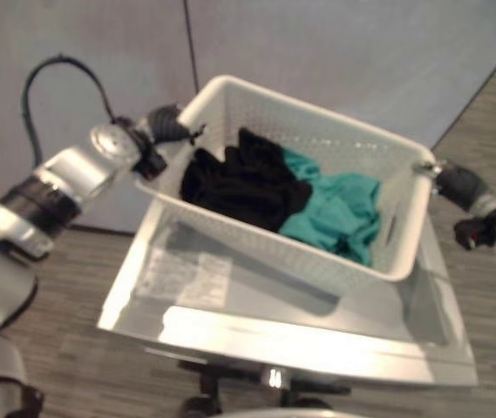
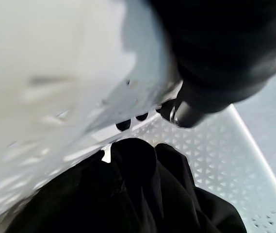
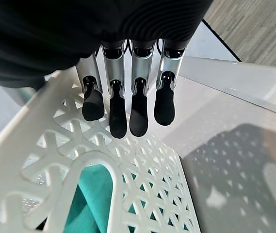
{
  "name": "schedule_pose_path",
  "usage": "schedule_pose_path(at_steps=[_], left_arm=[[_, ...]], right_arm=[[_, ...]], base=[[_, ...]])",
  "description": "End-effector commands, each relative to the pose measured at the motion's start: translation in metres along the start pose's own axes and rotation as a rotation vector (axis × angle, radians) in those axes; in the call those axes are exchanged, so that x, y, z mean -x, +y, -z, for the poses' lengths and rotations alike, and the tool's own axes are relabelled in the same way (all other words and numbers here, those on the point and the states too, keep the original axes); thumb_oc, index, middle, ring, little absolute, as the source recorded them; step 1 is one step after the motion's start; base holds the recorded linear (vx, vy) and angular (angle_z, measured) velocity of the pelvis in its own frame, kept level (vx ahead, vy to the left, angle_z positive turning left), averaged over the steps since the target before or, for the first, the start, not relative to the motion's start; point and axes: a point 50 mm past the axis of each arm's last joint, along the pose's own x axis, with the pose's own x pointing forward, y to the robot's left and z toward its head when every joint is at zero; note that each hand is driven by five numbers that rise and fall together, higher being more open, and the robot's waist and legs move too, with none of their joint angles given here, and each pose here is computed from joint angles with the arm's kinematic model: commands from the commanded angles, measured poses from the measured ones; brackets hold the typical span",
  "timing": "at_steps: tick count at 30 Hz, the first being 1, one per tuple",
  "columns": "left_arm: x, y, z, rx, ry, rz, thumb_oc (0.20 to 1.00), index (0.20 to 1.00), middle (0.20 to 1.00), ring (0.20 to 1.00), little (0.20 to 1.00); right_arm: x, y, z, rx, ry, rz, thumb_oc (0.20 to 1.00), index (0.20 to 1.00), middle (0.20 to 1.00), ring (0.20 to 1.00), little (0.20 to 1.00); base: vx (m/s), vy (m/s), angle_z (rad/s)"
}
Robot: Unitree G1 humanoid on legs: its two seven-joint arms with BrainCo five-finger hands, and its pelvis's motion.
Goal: Grab the laundry basket,head to the washer,open it,put in the laundry and shut it.
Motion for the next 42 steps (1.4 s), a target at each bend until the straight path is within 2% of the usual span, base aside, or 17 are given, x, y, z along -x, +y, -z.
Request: schedule_pose_path(at_steps=[1, 4, 5, 6, 13, 16, 18, 21, 29, 35, 41, 42], left_arm=[[-0.004, -0.027, -0.041, 0.058, -0.244, 0.092, 0.200, 0.200, 0.200, 0.200, 0.200], [0.004, -0.044, -0.032, 0.099, -0.245, 0.152, 0.200, 0.200, 0.200, 0.200, 0.200], [0.006, -0.054, -0.030, 0.108, -0.237, 0.193, 1.000, 1.000, 1.000, 1.000, 1.000], [0.006, -0.058, -0.031, 0.118, -0.242, 0.204, 1.000, 1.000, 1.000, 1.000, 1.000], [0.002, -0.053, -0.047, 0.122, -0.295, 0.176, 1.000, 1.000, 1.000, 1.000, 1.000], [-0.003, -0.047, -0.056, 0.137, -0.316, 0.143, 1.000, 1.000, 1.000, 1.000, 1.000], [-0.005, -0.045, -0.056, 0.140, -0.315, 0.132, 1.000, 1.000, 1.000, 1.000, 1.000], [-0.009, -0.043, -0.067, 0.174, -0.352, 0.105, 1.000, 1.000, 1.000, 1.000, 1.000], [-0.002, -0.026, -0.105, 0.310, -0.548, -0.006, 1.000, 1.000, 1.000, 1.000, 1.000], [0.020, -0.013, -0.102, 0.371, -0.646, -0.082, 1.000, 1.000, 1.000, 1.000, 1.000], [0.036, 0.002, -0.080, 0.395, -0.633, -0.168, 1.000, 1.000, 1.000, 1.000, 1.000], [0.041, 0.012, -0.073, 0.406, -0.625, -0.228, 1.000, 1.000, 1.000, 1.000, 1.000]], right_arm=[[0.007, 0.013, 0.024, 0.047, 0.112, -0.083, 0.200, 0.200, 0.200, 0.200, 0.200], [0.014, 0.006, 0.033, 0.044, 0.149, -0.054, 0.200, 0.200, 0.200, 0.200, 0.200], [0.014, 0.002, 0.036, 0.056, 0.170, -0.031, 0.316, 0.316, 0.316, 0.316, 0.316], [0.013, -0.002, 0.037, 0.057, 0.173, -0.006, 1.000, 1.000, 1.000, 1.000, 1.000], [0.005, -0.021, 0.039, 0.032, 0.168, 0.123, 1.000, 1.000, 1.000, 1.000, 1.000], [0.000, -0.047, 0.035, -0.012, 0.143, 0.279, 1.000, 1.000, 1.000, 1.000, 1.000], [-0.002, -0.052, 0.034, -0.036, 0.136, 0.316, 1.000, 1.000, 1.000, 1.000, 1.000], [-0.010, -0.072, 0.024, -0.142, 0.072, 0.454, 1.000, 1.000, 1.000, 1.000, 1.000], [-0.013, -0.100, -0.009, -0.283, -0.106, 0.632, 1.000, 1.000, 1.000, 1.000, 1.000], [-0.008, -0.104, -0.006, -0.322, -0.131, 0.696, 1.000, 1.000, 1.000, 1.000, 1.000], [-0.007, -0.100, 0.001, -0.352, -0.135, 0.707, 1.000, 1.000, 1.000, 1.000, 1.000], [-0.005, -0.101, 0.001, -0.365, -0.148, 0.723, 1.000, 1.000, 1.000, 1.000, 1.000]], base=[[0.00, 0.000, 0.00], [-0.01, -0.022, 0.09], [-0.01, -0.041, 0.11], [-0.01, -0.029, 0.05], [-0.01, -0.016, 0.04], [0.00, -0.002, 0.02], [0.00, -0.005, 0.07], [0.00, 0.000, 0.01], [0.00, 0.000, 0.00], [0.00, 0.000, 0.00], [0.00, 0.000, 0.00], [0.00, 0.000, 0.00]])
